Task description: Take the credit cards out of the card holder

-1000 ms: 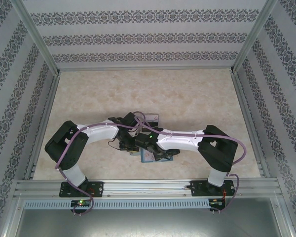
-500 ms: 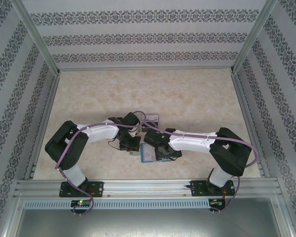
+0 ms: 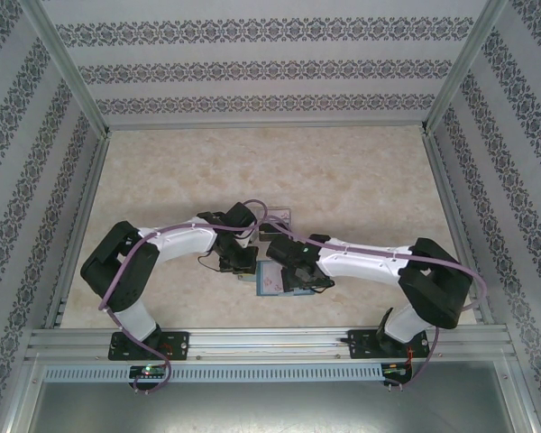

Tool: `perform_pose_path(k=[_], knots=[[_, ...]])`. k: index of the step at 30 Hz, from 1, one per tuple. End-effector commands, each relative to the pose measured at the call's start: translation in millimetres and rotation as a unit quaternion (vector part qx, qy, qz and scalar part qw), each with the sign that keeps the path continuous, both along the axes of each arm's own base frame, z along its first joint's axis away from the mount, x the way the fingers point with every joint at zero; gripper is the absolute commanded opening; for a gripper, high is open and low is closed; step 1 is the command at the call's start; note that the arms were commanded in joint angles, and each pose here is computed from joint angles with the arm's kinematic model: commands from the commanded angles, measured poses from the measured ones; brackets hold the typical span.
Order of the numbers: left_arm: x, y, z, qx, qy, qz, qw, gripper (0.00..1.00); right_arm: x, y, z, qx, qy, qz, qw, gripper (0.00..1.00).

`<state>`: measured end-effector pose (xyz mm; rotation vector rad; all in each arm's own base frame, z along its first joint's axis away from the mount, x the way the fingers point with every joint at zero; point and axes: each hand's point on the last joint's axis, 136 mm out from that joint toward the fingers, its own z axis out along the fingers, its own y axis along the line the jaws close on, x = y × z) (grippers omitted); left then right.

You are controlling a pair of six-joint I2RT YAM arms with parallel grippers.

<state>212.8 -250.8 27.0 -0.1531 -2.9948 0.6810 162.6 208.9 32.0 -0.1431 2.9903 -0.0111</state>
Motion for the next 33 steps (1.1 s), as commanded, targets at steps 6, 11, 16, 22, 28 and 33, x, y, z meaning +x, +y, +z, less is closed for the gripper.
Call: perform_pose_path(k=[6,11,16,22,28,33], knots=[[2.5,-14.4,21.9,-0.037,-0.011,-0.003,0.999,0.05,4.1,7.6,19.5,0.043,-0.01,-0.012,0.999,0.72],[2.1,-16.3,26.9,-0.046,-0.014,0.001,0.999,0.05,6.9,11.3,27.6,0.057,-0.018,-0.011,0.998,0.71],[2.2,-19.3,29.0,-0.056,-0.012,0.001,0.998,0.05,10.7,19.6,36.4,0.081,-0.025,-0.01,0.996,0.67],[2.1,-25.8,28.6,-0.073,-0.005,0.005,0.997,0.04,16.3,34.3,47.3,0.121,-0.035,-0.007,0.992,0.58],[1.9,-35.3,28.0,-0.09,-0.001,0.006,0.996,0.01,20.2,60.8,43.5,0.195,-0.018,-0.02,0.98,0.4],[-1.0,-39.2,22.0,-0.091,0.007,0.001,0.996,0.01,23.3,75.9,32.9,0.232,-0.002,-0.027,0.972,0.3]])
